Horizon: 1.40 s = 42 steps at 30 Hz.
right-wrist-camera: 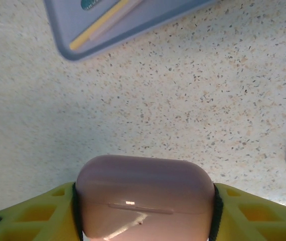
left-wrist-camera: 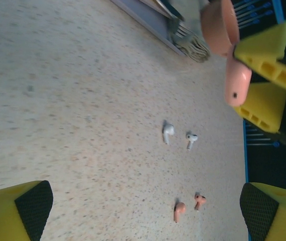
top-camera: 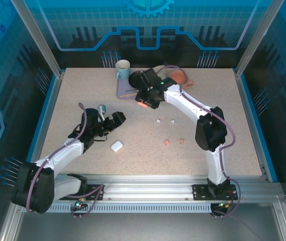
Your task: Insert the wireless bluetooth earbuds into the charging case
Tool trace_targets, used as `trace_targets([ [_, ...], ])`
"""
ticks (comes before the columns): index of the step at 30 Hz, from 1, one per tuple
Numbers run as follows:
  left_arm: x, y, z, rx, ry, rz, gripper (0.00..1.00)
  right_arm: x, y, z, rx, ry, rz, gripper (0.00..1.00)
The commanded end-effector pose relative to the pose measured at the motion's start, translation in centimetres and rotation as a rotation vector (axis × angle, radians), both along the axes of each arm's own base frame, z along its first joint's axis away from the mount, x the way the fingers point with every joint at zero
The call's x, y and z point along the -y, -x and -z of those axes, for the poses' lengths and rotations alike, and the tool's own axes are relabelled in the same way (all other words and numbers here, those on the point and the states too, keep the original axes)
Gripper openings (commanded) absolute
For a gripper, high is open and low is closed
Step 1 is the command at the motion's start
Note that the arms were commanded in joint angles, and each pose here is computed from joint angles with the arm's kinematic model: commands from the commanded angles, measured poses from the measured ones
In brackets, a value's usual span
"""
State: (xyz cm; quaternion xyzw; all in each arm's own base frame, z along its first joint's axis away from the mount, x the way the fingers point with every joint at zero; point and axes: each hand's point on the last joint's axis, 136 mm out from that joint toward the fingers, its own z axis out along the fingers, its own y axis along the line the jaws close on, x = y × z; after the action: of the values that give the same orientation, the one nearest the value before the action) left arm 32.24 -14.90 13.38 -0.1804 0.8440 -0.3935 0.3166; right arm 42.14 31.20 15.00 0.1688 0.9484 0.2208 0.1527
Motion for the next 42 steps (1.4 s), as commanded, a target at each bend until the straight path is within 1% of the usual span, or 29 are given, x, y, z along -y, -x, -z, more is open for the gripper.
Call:
trace_targets([
  [1,1.7,-2.2,-2.8,0.168,0.027,-0.024,0.98,-0.8,0.2,-2.1,-0.013,-0.138,0.057,0.51],
  [5,4.4,-3.7,-2.7,0.2,0.024,0.012,0.95,-0.6,0.6,-2.9,-0.028,-0.197,0.106,0.51],
  [9,6.2,-4.8,-2.6,0.228,0.018,0.014,0.92,-0.8,0.8,-3.6,-0.04,-0.243,0.133,0.51],
  [19,7.5,-6.9,-3.7,0.288,0.081,-0.011,0.77,-1.1,1.4,-4.2,-0.06,-0.281,0.143,0.51],
  [25,8.1,-8.0,-4.2,0.301,0.106,-0.031,0.72,-1.1,1.6,-3.9,-0.06,-0.265,0.143,0.51],
  [27,7.8,-7.9,-4.1,0.299,0.095,-0.039,0.72,-0.7,1.6,-3.1,-0.069,-0.242,0.15,0.51],
  [29,7.2,-7.5,-4.5,0.313,0.077,-0.05,0.75,-0.2,1.6,-2.3,-0.066,-0.207,0.15,0.51],
  [32,4.7,-6.9,-4.8,0.302,0.026,-0.129,0.84,1.0,1.7,-1.2,-0.061,-0.133,0.162,0.57],
  [33,3.5,-6.8,-4.8,0.28,-0.001,-0.174,0.87,1.7,1.9,-0.6,-0.063,-0.105,0.175,0.59],
  [36,-1.3,-7.0,-4.7,0.201,-0.115,-0.319,0.97,2.5,2.1,0.3,-0.055,-0.086,0.188,0.66],
  [37,-3.1,-7.3,-4.5,0.168,-0.143,-0.364,0.99,2.5,2.1,0.3,-0.049,-0.083,0.176,0.68],
  [40,-8.4,-8.2,-3.0,0.0,-0.199,-0.468,0.99,2.4,2.3,0.1,-0.016,-0.049,0.12,0.73],
  [42,-11.1,-8.8,-1.7,-0.106,-0.233,-0.509,0.99,2.3,2.4,0.1,0.002,-0.026,0.086,0.75],
])
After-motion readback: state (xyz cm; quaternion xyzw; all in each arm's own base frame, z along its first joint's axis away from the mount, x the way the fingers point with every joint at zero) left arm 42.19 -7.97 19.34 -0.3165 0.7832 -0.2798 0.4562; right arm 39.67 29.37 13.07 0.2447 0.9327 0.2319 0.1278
